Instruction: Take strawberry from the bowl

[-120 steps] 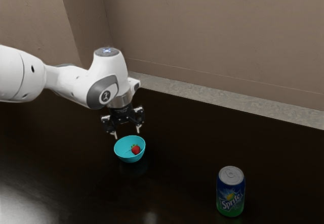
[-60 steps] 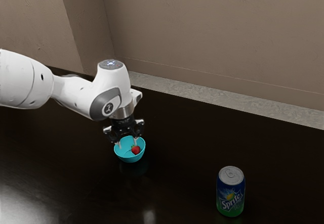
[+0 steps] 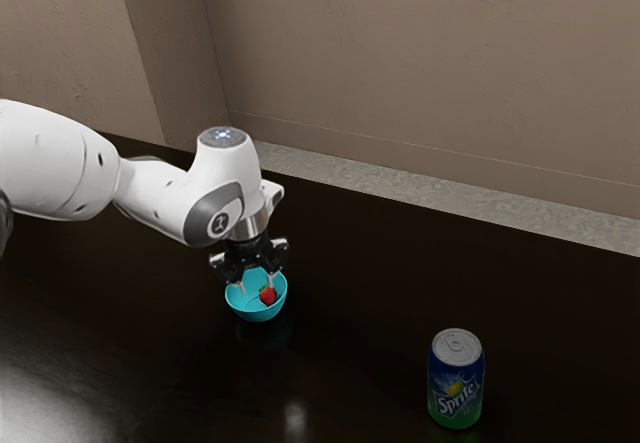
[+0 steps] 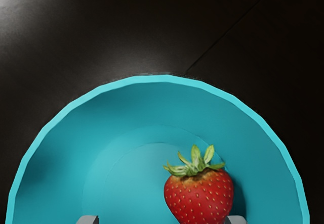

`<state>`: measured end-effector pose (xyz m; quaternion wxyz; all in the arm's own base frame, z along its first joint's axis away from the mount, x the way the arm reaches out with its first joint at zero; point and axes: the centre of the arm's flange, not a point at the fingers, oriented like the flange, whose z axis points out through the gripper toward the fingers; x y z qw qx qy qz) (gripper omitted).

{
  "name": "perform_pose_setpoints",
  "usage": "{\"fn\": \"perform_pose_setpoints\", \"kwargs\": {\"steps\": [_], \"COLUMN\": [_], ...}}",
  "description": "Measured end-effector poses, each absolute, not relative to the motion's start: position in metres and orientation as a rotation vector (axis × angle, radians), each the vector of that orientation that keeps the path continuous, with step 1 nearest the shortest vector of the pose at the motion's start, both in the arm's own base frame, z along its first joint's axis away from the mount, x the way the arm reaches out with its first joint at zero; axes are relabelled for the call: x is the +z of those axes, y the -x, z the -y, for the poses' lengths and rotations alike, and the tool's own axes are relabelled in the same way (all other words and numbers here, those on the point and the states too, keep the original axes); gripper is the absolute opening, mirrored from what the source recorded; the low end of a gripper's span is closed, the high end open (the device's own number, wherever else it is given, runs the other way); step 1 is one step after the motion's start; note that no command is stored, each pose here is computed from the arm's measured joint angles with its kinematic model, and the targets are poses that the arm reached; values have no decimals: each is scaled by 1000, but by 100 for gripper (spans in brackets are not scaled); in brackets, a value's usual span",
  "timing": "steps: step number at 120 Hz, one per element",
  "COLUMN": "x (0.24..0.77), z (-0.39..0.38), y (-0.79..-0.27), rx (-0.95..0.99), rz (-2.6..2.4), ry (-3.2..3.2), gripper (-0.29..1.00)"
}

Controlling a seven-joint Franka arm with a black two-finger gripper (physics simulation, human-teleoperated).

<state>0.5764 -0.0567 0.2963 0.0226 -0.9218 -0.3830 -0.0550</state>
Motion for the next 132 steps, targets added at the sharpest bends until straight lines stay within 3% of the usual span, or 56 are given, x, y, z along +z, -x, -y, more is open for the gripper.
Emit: {"fn": "perform_pose_setpoints", "kwargs": {"steps": [132], "x": [274], "z": [57], "y": [-579], "rx": [-168], "rz": [1210], "ry": [2840], "gripper": [29]}}
